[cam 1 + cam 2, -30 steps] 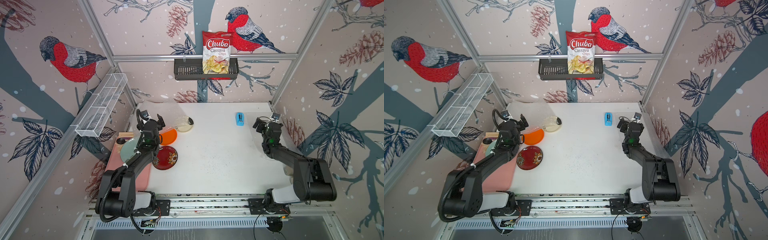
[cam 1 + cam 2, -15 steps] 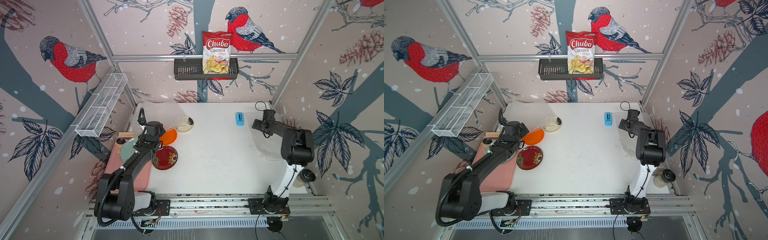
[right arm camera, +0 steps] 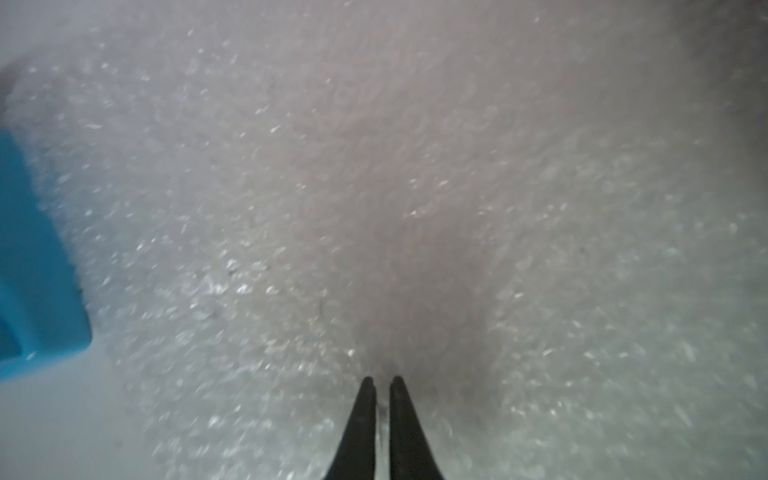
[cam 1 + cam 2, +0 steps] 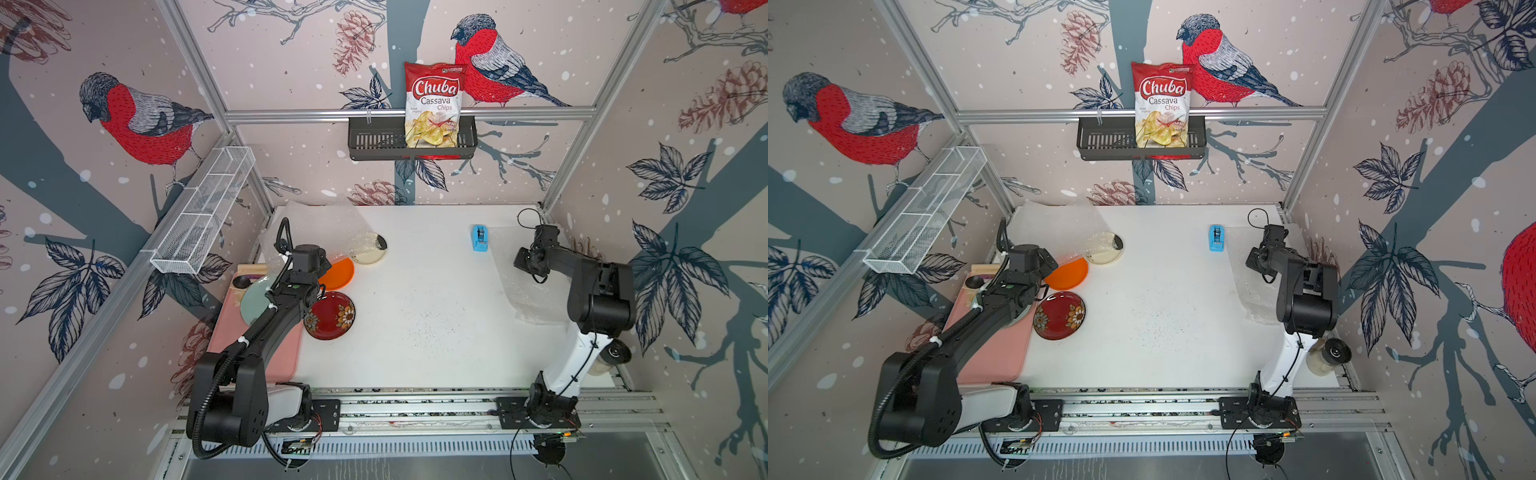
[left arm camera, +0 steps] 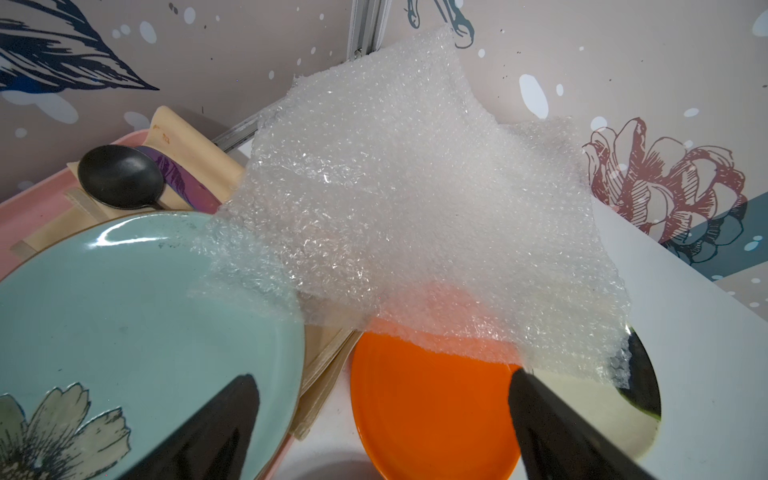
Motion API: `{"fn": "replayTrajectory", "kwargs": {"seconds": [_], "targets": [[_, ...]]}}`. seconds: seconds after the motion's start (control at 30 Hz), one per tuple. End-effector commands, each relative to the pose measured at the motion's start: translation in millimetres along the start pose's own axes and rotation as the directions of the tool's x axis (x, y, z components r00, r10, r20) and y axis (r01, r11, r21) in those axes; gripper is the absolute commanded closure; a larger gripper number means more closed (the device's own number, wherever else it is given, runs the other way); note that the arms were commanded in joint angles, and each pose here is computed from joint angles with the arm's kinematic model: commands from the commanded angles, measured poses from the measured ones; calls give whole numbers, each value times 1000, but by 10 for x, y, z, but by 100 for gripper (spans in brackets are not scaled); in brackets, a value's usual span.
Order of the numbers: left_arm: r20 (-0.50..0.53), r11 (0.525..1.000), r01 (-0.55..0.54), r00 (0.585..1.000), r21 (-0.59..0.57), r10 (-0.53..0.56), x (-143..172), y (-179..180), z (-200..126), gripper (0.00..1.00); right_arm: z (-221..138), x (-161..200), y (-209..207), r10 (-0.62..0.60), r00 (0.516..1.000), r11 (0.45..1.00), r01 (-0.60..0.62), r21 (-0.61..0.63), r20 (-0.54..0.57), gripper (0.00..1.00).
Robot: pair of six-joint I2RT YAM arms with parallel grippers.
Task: Wrap dinner plates in bubble wrap
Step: Pick up the bubble wrap from the center of the board.
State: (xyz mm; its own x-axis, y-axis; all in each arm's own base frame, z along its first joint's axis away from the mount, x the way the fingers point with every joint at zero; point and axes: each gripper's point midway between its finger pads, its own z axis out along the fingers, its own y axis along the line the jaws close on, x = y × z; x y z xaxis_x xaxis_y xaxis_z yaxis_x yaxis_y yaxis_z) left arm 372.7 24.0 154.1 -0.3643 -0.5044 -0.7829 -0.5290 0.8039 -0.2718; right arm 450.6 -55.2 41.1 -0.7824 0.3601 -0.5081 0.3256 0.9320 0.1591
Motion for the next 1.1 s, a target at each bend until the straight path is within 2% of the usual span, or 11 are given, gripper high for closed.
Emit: {"fn": "replayTrajectory", "kwargs": {"seconds": [0.0,0.13,0.2,0.3,0.5,0.57,0.63,0.73,0.8,0.93,1.07], "targets": [[9,1000,21,1000,-17,-21,-40,38,-46,2,-350,-236,191,-21,994,996,31,-87,107,100],[11,1000,30,999,2,-30,-84,11,-112,1,-772,-410,452,-73,971,987,103,-121,228,100],[7,999,33,999,18,-33,-96,-12,-141,2,-829,-405,460,-67,969,991,93,-100,237,99],[-7,998,42,999,41,-42,-80,-51,-157,2,-575,-165,492,-92,987,987,107,-119,128,44],[-22,999,40,999,35,-39,-51,-44,-148,2,-82,201,564,-197,980,980,196,-40,-34,7],[-23,999,34,999,32,-34,-43,-38,-142,2,33,218,497,-185,981,982,186,7,-58,1],[-25,999,31,999,26,-30,-29,-24,-133,2,147,245,326,-152,985,982,160,96,-86,2],[-27,999,27,999,17,-26,-16,-10,-121,1,271,344,145,-120,984,978,140,156,-132,12],[-29,1000,20,999,10,-20,-8,1,-110,1,329,447,111,-125,978,977,150,153,-164,26],[-27,1000,17,999,2,-17,-12,10,-103,2,366,587,79,-110,975,983,136,126,-193,64],[-29,1000,16,999,7,-16,-19,-4,-106,1,180,427,57,-89,990,987,102,122,-110,86]]}}
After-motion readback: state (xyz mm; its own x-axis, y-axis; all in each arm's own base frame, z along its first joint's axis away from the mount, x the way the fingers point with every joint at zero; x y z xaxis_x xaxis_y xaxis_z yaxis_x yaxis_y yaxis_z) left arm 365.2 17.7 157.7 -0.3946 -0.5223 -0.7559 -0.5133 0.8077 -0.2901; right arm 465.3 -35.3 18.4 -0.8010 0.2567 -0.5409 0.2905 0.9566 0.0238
